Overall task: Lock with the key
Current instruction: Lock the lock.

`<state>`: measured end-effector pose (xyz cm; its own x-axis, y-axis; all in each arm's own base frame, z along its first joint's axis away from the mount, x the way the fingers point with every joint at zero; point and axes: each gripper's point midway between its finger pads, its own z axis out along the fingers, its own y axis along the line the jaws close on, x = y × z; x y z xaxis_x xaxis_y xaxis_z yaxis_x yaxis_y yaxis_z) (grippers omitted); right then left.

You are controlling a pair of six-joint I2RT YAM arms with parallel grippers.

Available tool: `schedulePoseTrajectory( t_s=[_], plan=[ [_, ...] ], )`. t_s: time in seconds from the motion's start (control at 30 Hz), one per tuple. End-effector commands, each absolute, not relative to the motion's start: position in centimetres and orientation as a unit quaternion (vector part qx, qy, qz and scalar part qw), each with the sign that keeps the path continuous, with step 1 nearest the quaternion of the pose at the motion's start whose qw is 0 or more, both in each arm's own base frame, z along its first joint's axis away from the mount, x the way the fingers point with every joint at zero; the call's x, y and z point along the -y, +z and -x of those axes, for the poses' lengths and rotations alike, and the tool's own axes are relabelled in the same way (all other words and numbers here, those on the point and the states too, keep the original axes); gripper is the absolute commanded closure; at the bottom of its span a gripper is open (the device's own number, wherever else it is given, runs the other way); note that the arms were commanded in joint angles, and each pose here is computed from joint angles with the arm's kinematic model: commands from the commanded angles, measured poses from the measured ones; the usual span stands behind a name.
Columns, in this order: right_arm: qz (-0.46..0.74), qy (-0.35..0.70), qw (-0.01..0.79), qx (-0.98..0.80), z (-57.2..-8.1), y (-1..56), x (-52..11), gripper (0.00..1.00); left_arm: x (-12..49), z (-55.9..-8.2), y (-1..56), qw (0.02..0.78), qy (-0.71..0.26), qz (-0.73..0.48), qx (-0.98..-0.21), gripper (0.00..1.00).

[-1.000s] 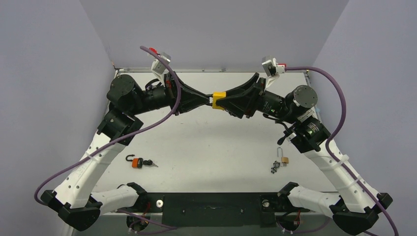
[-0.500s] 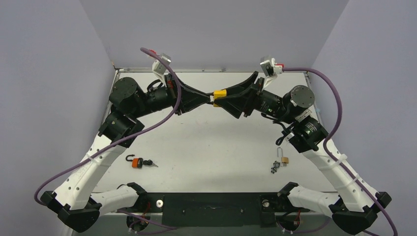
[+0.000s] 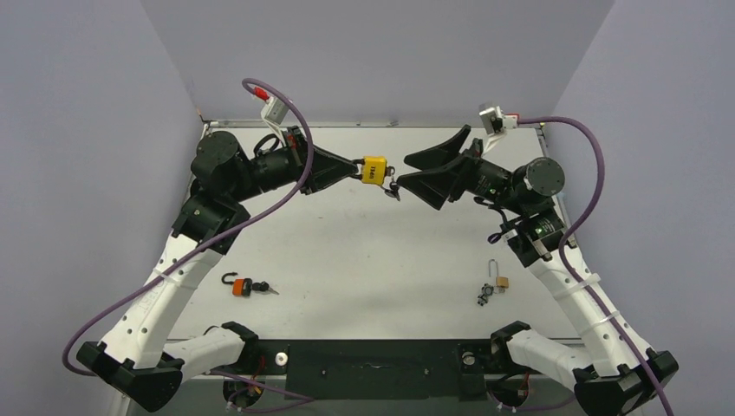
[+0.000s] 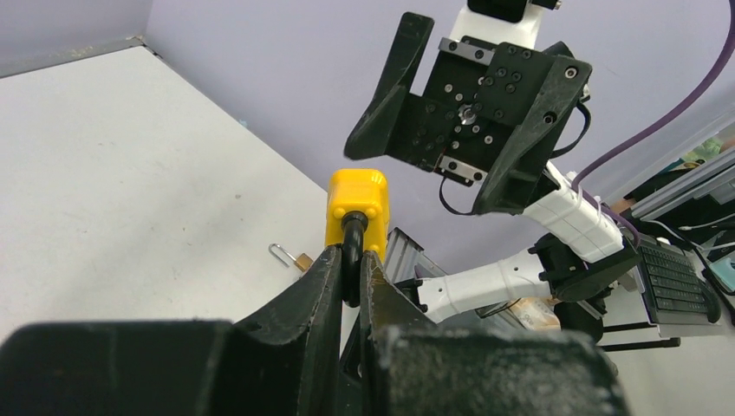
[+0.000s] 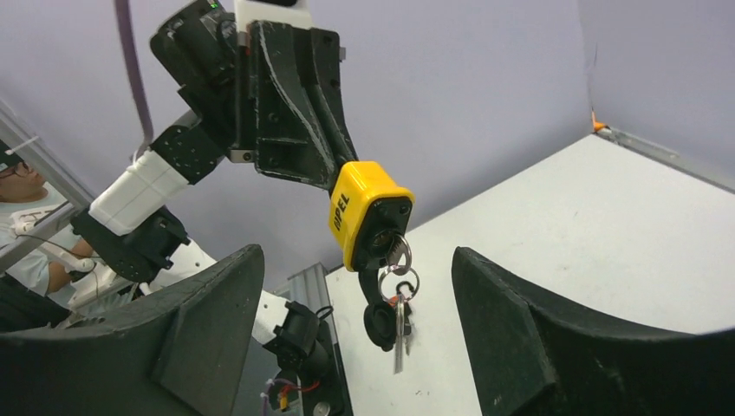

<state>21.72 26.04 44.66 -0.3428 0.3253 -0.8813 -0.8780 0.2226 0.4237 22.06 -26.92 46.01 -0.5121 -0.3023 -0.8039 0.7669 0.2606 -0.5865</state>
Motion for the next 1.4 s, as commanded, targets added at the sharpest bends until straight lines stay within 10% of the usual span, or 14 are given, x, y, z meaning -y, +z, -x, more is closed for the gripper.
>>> schedulePoseTrajectory(
  t_s=[0.0, 0.63, 1.37],
  plan=[
    [0.272, 0.624, 0.544, -0.492, -18.8, 48.7, -24.6, 0.26, 26.0, -20.2, 50.0, 0.492, -0.592, -0.213, -0.602, 1.0],
    [0.306, 0.618, 0.517, -0.506, -19.1, 47.2, -27.0, 0.5, 26.0, -17.6, 52.2, 0.474, -0.62, -0.26, -0.568, 1.0],
    [0.322, 0.619, 0.501, -0.512, -18.1, 46.7, -27.5, 1.0, 25.8, -18.4, 52.1, 0.478, -0.616, -0.247, -0.575, 1.0]
  ],
)
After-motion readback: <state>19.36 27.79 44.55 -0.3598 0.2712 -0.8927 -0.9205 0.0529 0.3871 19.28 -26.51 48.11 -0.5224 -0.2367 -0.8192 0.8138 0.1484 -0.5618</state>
